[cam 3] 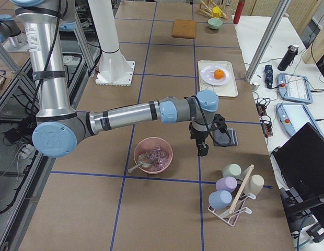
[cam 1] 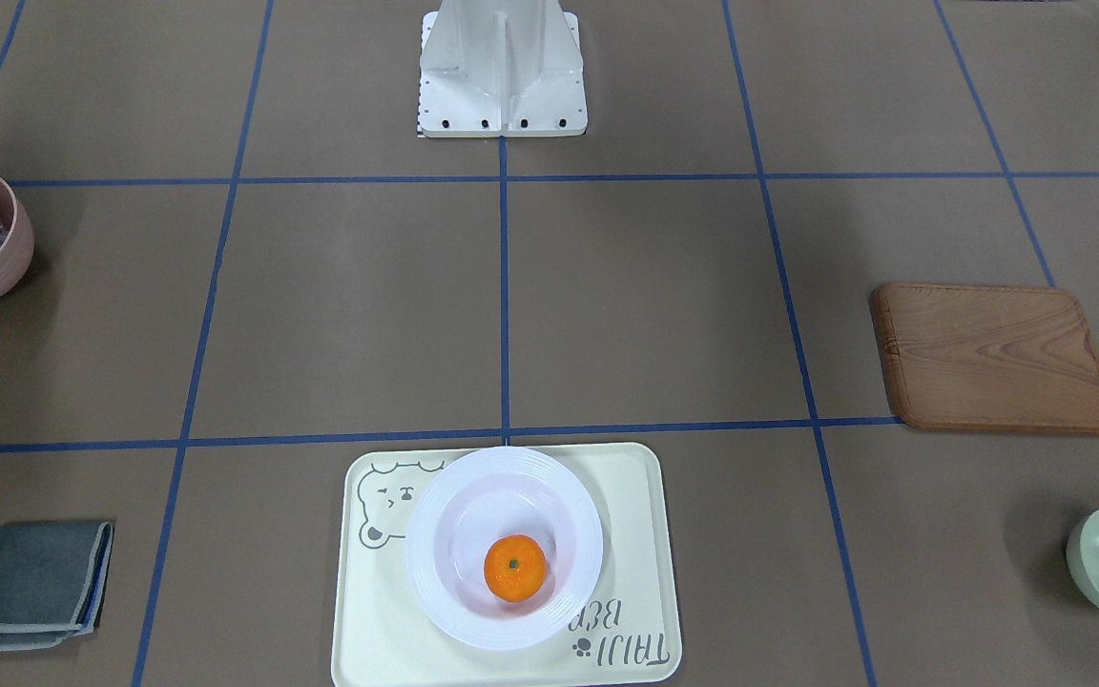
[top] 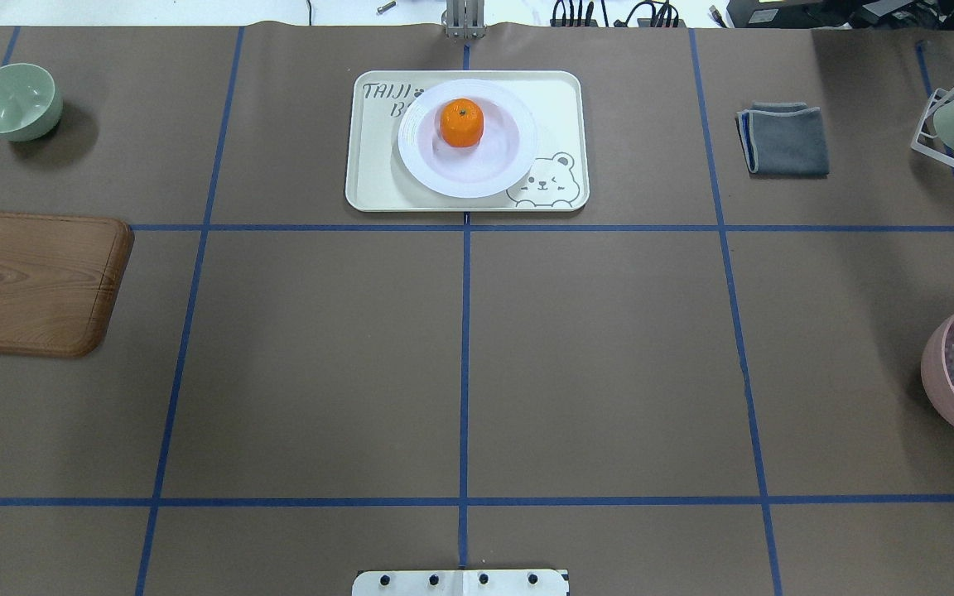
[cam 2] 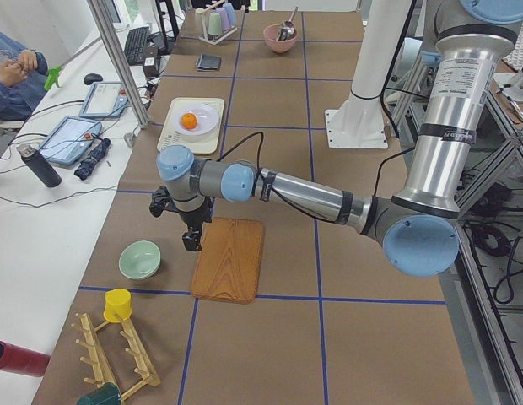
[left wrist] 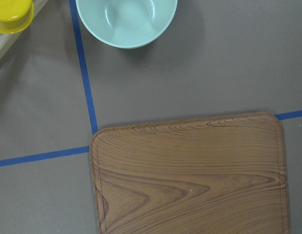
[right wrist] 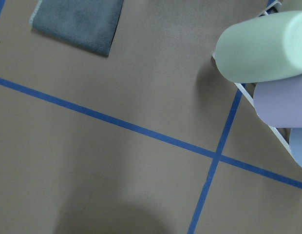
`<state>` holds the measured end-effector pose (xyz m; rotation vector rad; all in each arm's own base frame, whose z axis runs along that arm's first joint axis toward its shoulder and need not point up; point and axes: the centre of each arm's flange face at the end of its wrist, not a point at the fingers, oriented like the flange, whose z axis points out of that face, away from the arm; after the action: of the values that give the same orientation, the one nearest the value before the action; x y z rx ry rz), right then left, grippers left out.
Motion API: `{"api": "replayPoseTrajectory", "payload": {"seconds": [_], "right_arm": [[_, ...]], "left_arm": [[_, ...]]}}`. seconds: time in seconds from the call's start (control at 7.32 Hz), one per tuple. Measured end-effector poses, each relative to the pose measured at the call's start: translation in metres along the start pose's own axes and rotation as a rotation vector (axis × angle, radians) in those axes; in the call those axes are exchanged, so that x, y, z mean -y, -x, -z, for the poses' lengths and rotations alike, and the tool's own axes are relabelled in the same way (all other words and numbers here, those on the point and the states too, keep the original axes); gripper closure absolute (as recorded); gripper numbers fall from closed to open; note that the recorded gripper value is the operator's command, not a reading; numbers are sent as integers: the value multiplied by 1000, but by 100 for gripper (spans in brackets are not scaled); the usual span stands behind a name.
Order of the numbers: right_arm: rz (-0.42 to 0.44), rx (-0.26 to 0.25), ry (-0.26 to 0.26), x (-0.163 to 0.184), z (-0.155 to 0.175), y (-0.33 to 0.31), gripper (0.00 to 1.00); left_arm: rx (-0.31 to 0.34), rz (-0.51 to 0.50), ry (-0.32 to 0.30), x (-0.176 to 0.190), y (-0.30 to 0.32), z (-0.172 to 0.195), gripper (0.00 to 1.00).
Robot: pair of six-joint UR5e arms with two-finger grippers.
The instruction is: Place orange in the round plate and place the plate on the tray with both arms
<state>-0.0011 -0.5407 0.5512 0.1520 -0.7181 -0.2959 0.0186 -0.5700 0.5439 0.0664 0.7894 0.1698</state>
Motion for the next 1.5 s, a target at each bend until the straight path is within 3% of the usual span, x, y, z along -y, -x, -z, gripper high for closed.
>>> {"api": "replayPoseTrajectory", "payload": {"seconds": [1.5], "right_arm": [[-35,5,43,1,4,5,0]], "left_arm": [[1,-36,-43,-14,11,-11,2]]}}
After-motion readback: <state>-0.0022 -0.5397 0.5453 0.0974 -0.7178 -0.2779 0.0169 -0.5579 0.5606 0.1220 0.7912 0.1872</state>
